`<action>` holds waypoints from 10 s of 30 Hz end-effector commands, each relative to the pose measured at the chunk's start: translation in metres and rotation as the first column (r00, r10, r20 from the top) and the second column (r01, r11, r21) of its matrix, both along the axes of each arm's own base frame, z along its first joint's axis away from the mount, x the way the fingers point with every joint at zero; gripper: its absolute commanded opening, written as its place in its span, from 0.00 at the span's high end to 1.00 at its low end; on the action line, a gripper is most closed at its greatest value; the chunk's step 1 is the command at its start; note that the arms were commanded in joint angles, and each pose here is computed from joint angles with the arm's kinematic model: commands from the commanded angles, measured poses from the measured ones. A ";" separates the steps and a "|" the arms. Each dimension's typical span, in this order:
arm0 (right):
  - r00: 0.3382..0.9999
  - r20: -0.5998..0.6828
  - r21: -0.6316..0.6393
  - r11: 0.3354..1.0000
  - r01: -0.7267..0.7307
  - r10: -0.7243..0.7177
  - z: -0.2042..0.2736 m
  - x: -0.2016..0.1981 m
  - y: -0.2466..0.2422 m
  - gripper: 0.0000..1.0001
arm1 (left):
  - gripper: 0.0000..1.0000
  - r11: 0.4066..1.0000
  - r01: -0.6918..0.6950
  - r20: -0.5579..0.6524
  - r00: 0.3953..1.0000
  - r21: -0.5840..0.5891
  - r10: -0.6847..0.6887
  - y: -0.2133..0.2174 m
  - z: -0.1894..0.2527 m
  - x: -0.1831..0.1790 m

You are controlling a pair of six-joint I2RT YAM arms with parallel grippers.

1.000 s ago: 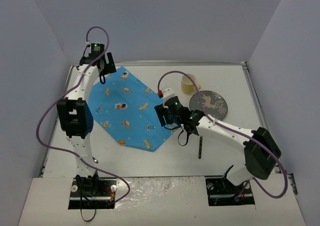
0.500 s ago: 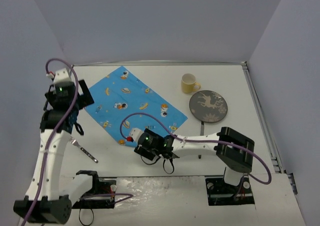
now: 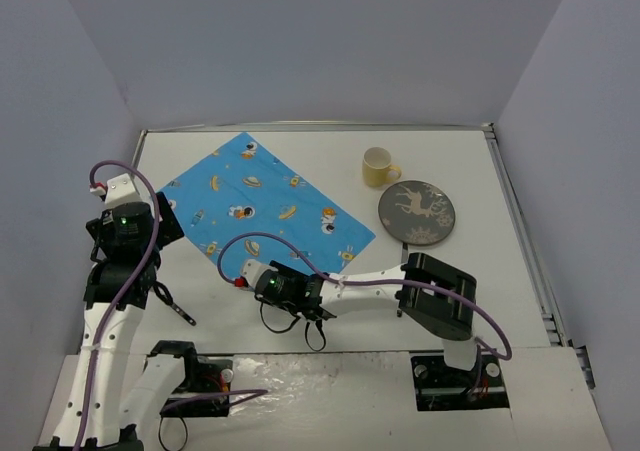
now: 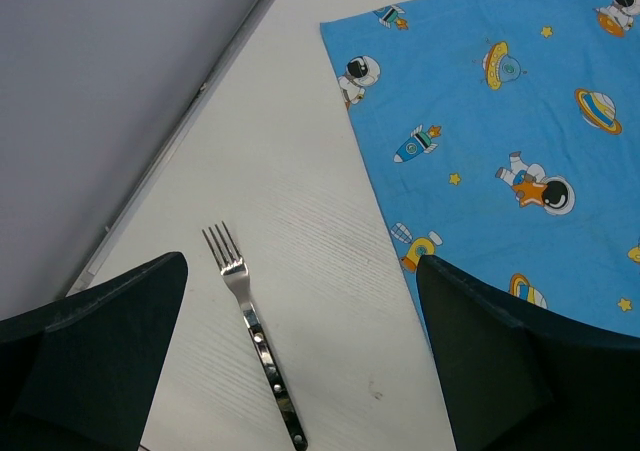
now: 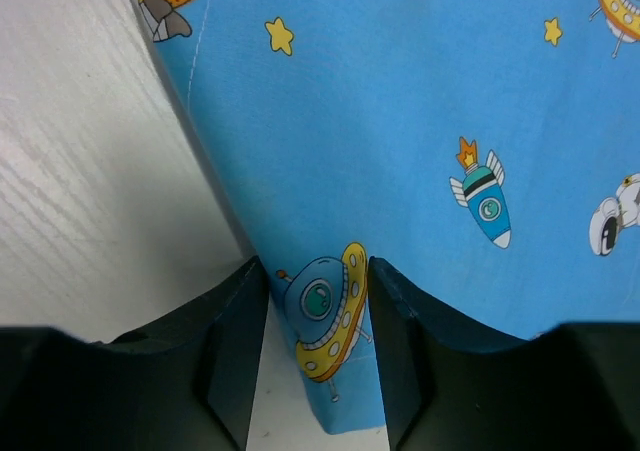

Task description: Set the dinner table for one person

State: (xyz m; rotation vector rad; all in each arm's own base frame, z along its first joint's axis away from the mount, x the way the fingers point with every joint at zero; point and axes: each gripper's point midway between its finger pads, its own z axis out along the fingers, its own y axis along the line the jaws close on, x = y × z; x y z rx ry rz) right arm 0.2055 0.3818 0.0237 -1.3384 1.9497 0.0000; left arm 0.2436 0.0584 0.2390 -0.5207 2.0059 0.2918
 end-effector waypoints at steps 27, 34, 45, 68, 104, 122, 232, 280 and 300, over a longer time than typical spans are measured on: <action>0.991 -0.126 0.348 0.934 0.084 -0.042 0.108 0.025 0.003 0.63 | 0.03 1.000 0.012 0.057 0.998 0.011 -0.013 0.000 0.014 0.016; 0.991 -0.119 0.290 0.953 0.086 -0.053 0.072 0.016 0.001 0.61 | 0.03 1.000 0.031 0.045 0.999 0.001 -0.031 -0.003 0.011 0.019; 0.996 -0.045 0.187 0.979 0.083 -0.076 0.033 0.040 0.010 0.60 | 0.03 0.999 0.035 0.038 0.999 0.002 -0.035 -0.004 0.008 0.019; 0.997 0.011 0.129 0.989 0.071 -0.073 0.018 0.051 0.016 0.59 | 0.03 0.999 0.040 0.039 0.998 -0.002 -0.040 -0.005 0.008 0.020; 0.999 -0.022 0.196 0.980 0.027 -0.023 0.076 0.022 0.030 1.00 | 0.03 0.999 0.047 0.037 0.998 0.000 -0.047 -0.006 0.008 0.021; 0.861 -0.487 0.203 0.978 -0.054 0.149 0.074 -0.094 0.016 0.75 | 0.03 0.995 0.096 -0.012 0.995 -0.033 -0.097 -0.016 -0.005 0.029; 0.308 -0.850 0.516 -0.559 0.650 -0.427 0.066 0.116 -0.416 1.00 | 0.03 0.961 0.251 -0.058 0.964 -0.115 -0.258 -0.048 -0.019 0.031; 0.718 -0.674 0.730 0.007 0.684 0.177 0.184 0.209 0.001 1.00 | 0.03 0.979 0.190 -0.059 0.979 -0.074 -0.195 -0.035 -0.017 0.027; 0.638 -0.724 0.665 0.023 0.746 0.262 0.130 0.195 0.028 1.00 | 0.03 0.978 0.196 -0.054 0.978 -0.076 -0.200 -0.036 -0.015 0.027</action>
